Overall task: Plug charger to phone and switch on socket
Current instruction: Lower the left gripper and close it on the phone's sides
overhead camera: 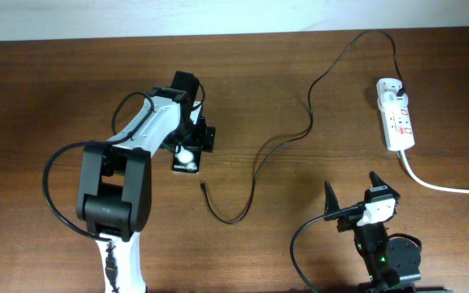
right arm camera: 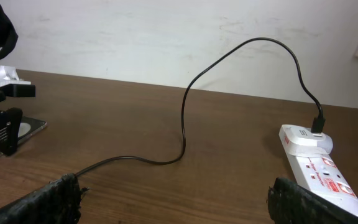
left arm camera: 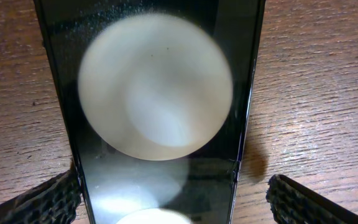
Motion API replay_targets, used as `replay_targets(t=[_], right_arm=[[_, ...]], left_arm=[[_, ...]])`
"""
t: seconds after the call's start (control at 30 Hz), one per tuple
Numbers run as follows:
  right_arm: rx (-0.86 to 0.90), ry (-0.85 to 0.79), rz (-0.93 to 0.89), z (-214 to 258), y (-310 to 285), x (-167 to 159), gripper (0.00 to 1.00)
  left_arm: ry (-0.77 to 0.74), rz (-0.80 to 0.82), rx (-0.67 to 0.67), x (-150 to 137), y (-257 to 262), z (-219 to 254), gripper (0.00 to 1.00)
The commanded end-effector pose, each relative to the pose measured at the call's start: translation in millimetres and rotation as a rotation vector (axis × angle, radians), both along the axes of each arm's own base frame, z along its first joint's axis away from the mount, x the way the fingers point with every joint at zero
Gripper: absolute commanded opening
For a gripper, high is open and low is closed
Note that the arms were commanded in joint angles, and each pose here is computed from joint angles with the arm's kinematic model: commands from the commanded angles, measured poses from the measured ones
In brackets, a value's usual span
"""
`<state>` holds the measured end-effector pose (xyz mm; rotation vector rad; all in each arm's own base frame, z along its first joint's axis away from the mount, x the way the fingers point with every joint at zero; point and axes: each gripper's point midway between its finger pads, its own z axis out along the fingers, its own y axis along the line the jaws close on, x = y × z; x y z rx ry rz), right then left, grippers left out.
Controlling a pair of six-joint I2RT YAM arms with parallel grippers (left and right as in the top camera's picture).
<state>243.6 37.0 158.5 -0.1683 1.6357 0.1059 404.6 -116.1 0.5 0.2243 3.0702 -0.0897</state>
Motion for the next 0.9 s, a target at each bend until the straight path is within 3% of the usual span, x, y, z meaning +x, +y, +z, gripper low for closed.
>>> replay_targets(t=[0.0, 0.87], right_arm=[[-0.007, 0.002, 0.007, -2.1, 1.8, -0.6, 0.99], [-0.007, 0.002, 0.007, -2.1, 1.8, -0.6, 0.99]], left_arm=[[0.121, -0.005, -0.085, -26.3, -15.2, -28.2, 0.99], [0.113, -0.007, -0.098, -24.2, -17.9, -28.0, 0.99]])
